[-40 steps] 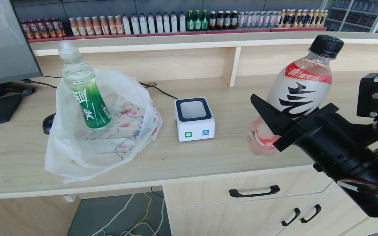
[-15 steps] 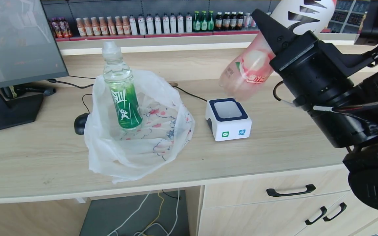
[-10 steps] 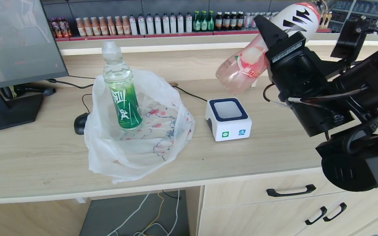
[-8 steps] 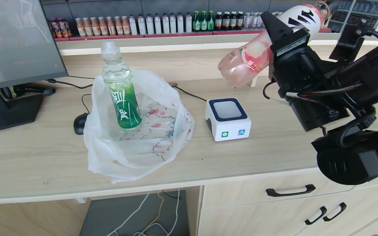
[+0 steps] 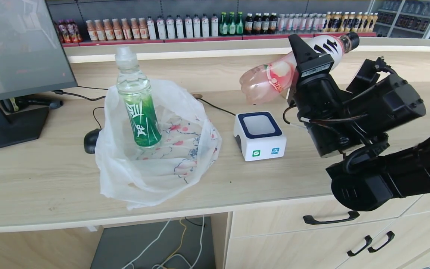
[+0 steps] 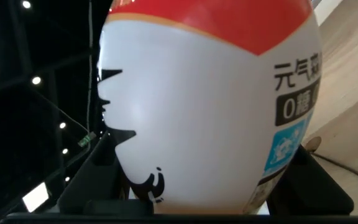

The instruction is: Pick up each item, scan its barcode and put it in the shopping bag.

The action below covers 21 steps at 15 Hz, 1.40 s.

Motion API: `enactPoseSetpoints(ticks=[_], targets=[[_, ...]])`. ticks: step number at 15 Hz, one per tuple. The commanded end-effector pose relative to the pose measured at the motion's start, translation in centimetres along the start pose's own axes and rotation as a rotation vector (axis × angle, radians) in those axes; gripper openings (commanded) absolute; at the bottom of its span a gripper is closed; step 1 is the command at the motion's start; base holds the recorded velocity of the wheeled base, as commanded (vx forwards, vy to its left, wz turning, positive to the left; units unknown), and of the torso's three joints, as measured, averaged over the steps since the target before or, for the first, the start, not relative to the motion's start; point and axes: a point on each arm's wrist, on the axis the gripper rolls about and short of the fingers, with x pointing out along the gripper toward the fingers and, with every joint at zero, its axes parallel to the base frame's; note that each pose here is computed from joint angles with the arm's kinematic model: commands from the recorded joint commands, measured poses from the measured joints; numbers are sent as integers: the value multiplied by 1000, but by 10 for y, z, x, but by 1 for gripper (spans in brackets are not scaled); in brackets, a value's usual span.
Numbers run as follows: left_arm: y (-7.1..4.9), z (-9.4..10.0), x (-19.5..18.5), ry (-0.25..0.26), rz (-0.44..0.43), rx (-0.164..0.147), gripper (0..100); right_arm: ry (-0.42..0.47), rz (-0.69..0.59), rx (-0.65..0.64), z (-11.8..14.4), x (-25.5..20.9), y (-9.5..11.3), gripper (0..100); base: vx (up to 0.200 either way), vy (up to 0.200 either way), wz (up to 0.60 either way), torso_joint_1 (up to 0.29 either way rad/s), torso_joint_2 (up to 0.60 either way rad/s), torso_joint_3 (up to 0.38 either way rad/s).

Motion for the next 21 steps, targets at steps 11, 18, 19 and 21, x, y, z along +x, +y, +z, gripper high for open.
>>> enactPoseSetpoints(ticks=[11,18,19,21], targets=[[0,0,0,-1,0,0,100,-13,-122,107,-21,-7,-36,0,0,0,0,0,0,0],[0,0,0,-1,0,0,100,-30,-181,153,-25,-10,-58,0,0,0,0,0,0,0],[0,0,0,-1,0,0,100,-37,-183,157,-23,-10,-60,0,0,0,0,0,0,0],[0,0,0,-1,0,0,100,-42,-188,159,-20,-9,-62,0,0,0,0,0,0,0]])
